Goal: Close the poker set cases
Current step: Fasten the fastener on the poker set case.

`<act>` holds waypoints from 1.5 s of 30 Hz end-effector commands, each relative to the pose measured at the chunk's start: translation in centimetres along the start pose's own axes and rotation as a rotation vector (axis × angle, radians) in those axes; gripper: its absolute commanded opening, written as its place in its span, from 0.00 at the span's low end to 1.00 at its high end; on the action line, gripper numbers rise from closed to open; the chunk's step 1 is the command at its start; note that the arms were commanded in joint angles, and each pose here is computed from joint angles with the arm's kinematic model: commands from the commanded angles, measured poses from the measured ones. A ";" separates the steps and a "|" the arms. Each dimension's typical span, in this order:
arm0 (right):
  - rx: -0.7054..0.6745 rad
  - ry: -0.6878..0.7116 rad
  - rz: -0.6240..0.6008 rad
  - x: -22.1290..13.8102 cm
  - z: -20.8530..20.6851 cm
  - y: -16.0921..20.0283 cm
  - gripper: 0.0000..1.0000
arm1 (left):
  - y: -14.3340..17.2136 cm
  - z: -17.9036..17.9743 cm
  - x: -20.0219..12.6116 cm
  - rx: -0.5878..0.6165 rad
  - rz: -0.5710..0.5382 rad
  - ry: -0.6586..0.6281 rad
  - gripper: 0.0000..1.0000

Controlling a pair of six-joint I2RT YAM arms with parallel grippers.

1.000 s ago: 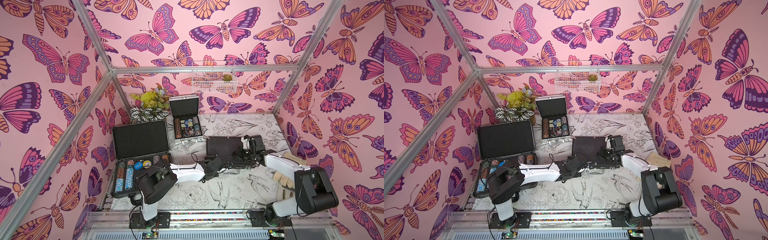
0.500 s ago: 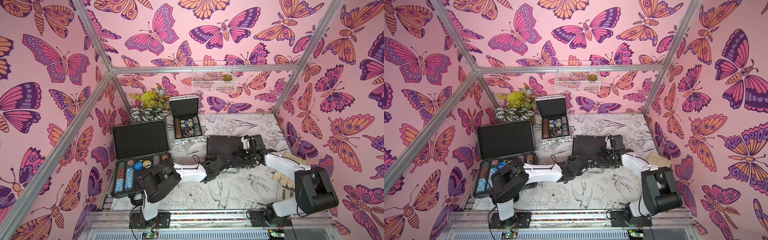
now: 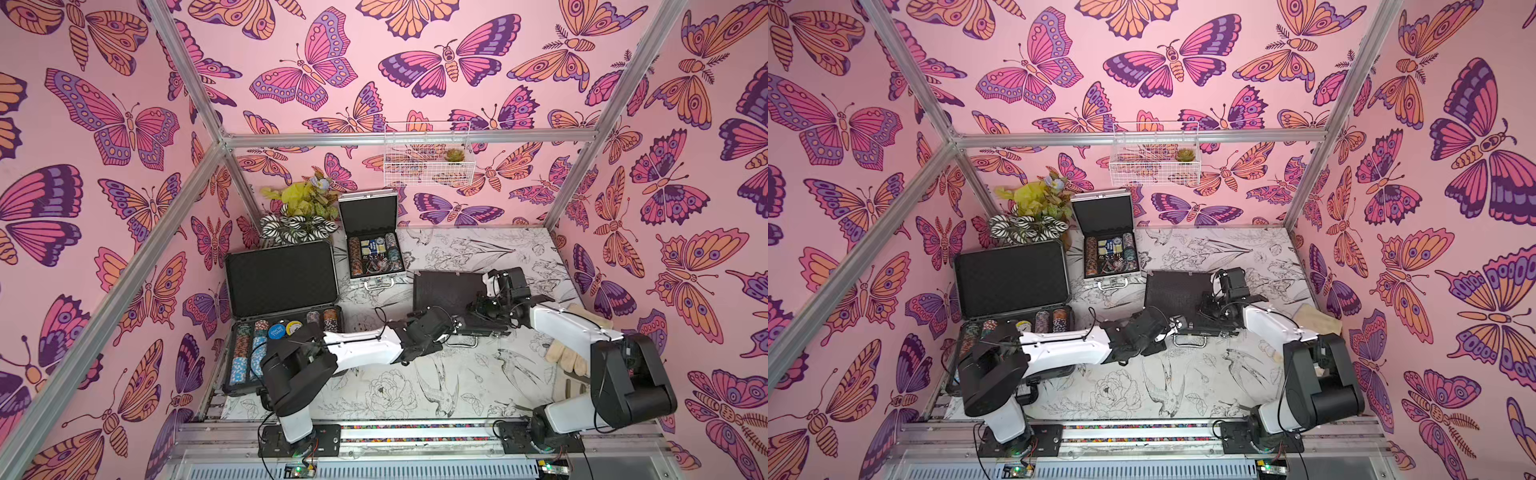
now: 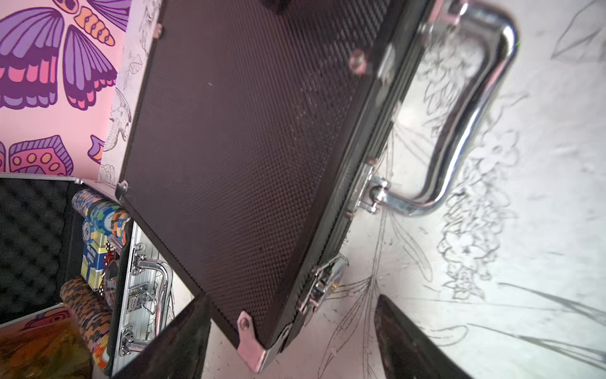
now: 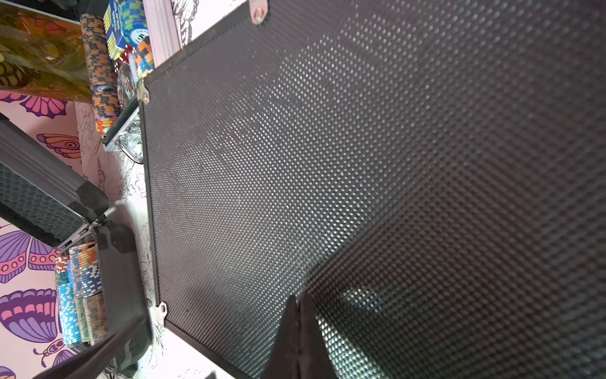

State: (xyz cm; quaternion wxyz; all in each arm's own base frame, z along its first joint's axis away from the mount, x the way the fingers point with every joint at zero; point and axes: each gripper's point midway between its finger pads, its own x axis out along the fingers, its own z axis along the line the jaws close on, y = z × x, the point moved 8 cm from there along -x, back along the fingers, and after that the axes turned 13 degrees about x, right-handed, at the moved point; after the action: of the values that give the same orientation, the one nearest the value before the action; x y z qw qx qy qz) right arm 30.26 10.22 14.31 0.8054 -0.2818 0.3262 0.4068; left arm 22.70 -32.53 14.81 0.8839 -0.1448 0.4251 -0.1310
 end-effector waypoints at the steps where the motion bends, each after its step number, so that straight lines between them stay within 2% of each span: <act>1: -0.021 0.002 -0.015 -0.7 0.5 -0.5 0.06 | 0.0 0.1 -0.4 -0.084 -0.007 0.061 0.79; 6: -0.019 0.006 -0.014 -0.7 0.2 -0.2 0.06 | 0.9 0.8 0.7 -0.145 0.083 0.026 0.76; 12: -0.017 0.021 -0.018 -0.8 -0.2 0.1 0.07 | 1.5 2.3 1.4 -0.317 0.115 -0.030 0.69; 18: -0.016 0.048 -0.026 -1.6 -0.6 0.5 0.07 | 1.6 3.8 1.4 -0.511 0.102 -0.067 0.59; 21: -0.014 0.052 -0.026 -1.9 -0.8 0.8 0.07 | 2.1 4.1 1.3 -0.557 0.096 -0.058 0.58; 26: -0.006 0.068 -0.030 -2.1 -1.2 1.2 0.07 | 3.2 5.1 0.5 -0.633 0.082 -0.052 0.59; 31: 0.003 0.076 -0.061 -3.0 -1.1 1.2 0.08 | 3.6 6.7 -0.2 -0.763 -0.004 0.003 0.60; 34: 0.002 0.091 -0.073 -3.5 -1.0 1.1 0.07 | 3.0 7.1 -0.1 -0.776 -0.061 0.038 0.58; 39: 0.026 0.126 -0.089 -4.3 -1.7 1.2 0.07 | 1.8 7.2 1.1 -0.726 -0.115 0.079 0.54; 45: 0.041 0.150 -0.106 -6.2 -2.5 1.7 0.07 | 2.8 5.5 3.4 -0.696 -0.056 0.112 0.48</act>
State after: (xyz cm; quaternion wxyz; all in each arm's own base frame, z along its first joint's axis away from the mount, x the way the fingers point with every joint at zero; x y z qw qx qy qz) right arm 26.46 7.15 16.89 0.8104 -0.3104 0.3565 0.3462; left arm 29.40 -30.08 15.94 0.7540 -0.4552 0.4736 -0.0056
